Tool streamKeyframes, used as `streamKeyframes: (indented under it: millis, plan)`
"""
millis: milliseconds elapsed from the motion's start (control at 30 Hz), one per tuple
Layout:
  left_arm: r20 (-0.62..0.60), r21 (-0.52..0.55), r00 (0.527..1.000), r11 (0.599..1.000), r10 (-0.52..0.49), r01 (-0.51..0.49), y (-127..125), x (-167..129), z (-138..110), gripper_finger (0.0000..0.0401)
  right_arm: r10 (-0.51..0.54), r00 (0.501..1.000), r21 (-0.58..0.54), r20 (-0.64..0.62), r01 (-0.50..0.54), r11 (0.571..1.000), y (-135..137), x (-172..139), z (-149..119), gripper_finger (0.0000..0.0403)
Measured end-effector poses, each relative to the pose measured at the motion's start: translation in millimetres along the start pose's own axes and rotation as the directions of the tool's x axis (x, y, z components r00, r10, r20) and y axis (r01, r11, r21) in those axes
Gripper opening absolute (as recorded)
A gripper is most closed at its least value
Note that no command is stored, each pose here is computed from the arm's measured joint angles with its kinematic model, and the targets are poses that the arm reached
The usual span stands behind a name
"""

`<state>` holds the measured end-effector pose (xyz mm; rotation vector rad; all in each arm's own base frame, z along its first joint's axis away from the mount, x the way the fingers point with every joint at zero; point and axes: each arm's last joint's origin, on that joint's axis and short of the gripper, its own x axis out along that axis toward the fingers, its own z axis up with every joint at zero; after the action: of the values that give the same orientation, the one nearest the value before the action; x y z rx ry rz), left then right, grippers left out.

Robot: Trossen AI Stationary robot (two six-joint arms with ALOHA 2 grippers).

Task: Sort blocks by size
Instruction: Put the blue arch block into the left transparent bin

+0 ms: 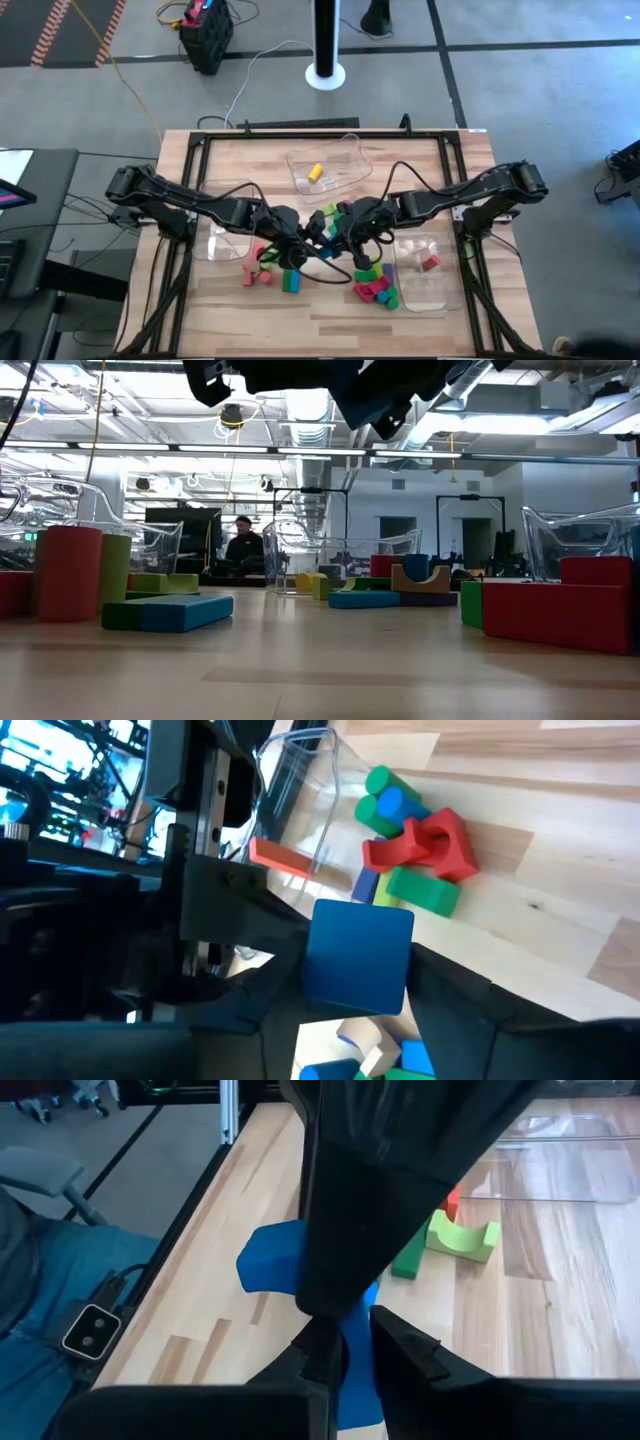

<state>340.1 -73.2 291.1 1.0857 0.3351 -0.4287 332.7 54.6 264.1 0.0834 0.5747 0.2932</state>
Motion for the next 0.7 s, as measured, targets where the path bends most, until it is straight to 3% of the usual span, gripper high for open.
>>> streamKeyframes:
  millis: [133,433,700]
  plan:
    - [0.002,0.002,1.000,1.000,-0.005,0.005,-0.3,0.0,-0.2,0.0141,0.001,1.000,0.003,0.001,-0.001,1.000,-1.7,-0.3,0.2,0.0071]
    - [0.001,0.003,1.000,1.000,-0.008,0.008,-0.4,0.0,-0.5,0.0140,0.000,1.000,0.004,0.001,0.000,1.000,-1.7,-0.3,0.1,0.0075]
    - [-0.068,-0.003,0.997,1.000,-0.032,0.031,-1.3,-1.5,-2.2,0.0139,-0.013,0.999,0.019,-0.038,0.014,1.000,-1.5,-5.1,-2.4,0.0128]
